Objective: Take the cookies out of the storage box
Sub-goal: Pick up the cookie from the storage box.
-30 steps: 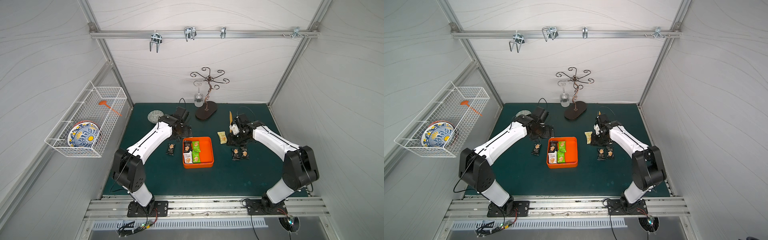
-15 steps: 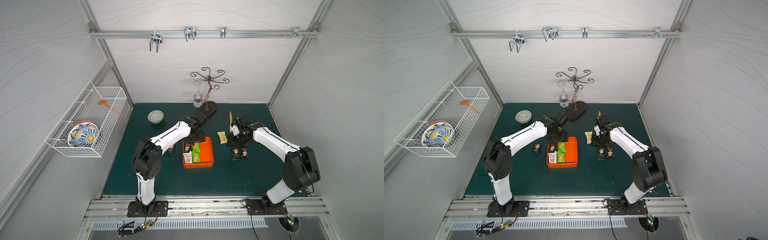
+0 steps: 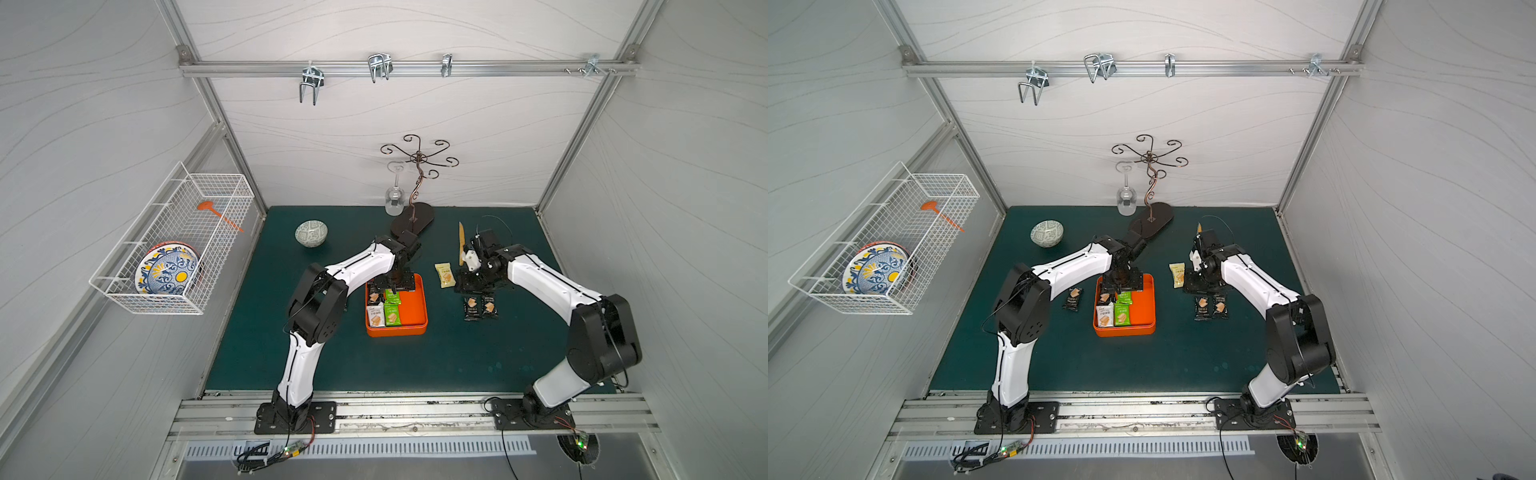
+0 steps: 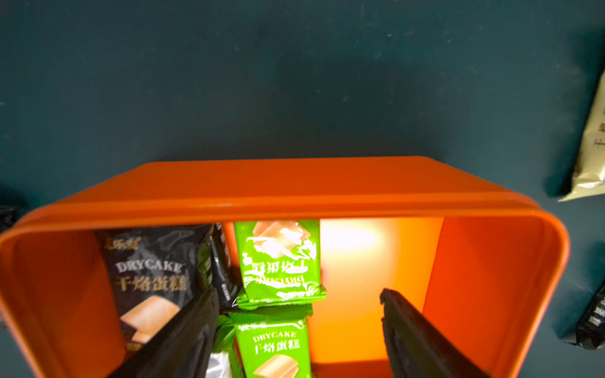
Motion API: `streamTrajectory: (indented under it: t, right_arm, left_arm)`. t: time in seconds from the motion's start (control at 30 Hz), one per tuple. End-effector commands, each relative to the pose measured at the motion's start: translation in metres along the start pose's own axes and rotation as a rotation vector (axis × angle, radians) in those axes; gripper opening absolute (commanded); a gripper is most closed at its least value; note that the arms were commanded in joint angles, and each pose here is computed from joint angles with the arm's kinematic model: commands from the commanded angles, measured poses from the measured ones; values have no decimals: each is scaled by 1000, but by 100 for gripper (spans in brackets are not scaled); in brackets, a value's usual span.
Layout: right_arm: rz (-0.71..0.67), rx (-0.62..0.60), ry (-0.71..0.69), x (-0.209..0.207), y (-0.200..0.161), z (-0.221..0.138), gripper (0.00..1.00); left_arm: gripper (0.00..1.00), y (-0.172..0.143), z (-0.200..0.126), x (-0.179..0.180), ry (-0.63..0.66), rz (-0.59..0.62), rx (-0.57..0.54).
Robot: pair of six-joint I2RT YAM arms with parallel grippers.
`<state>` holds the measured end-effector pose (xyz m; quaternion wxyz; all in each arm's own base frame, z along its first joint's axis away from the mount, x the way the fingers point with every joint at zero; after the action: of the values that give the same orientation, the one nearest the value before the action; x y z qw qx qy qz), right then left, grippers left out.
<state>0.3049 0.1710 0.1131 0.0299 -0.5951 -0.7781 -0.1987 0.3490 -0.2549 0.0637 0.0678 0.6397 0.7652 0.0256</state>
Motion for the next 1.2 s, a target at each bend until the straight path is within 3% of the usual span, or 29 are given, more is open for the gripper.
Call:
streamTrajectory:
  t: [0.0,0.8,0.97,1.07,1.17]
  right_arm:
    - [-9,-18,10,0,-1,-7,45]
    - [6,12,17,-3,-4,0,45]
    - [8,16,16,-3,-4,1,45]
    - [9,18,16,-4,-4,1,45]
    - [11,19,16,-4,-4,2,44]
  left_arm:
    - [82,5,2,-8,1,6,-8]
    - [75,2,37,-2,64,34,28]
    - [68,4,36,-3,61,41,25]
    - [58,4,36,-4,59,44,24]
    - [57,4,36,-4,61,45,25]
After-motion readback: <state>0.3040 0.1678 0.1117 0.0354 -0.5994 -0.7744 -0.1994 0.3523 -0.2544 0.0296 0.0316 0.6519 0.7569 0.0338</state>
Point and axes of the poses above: each gripper's point midway between its finger pads, its own z axis out along the fingers, its own x axis along the line the jaws close on, y = z × x, the point moved 1 cm from there along -z, back along the fingers, and after that the axes turned 7 degrees about -z, right-handed, at the moved point
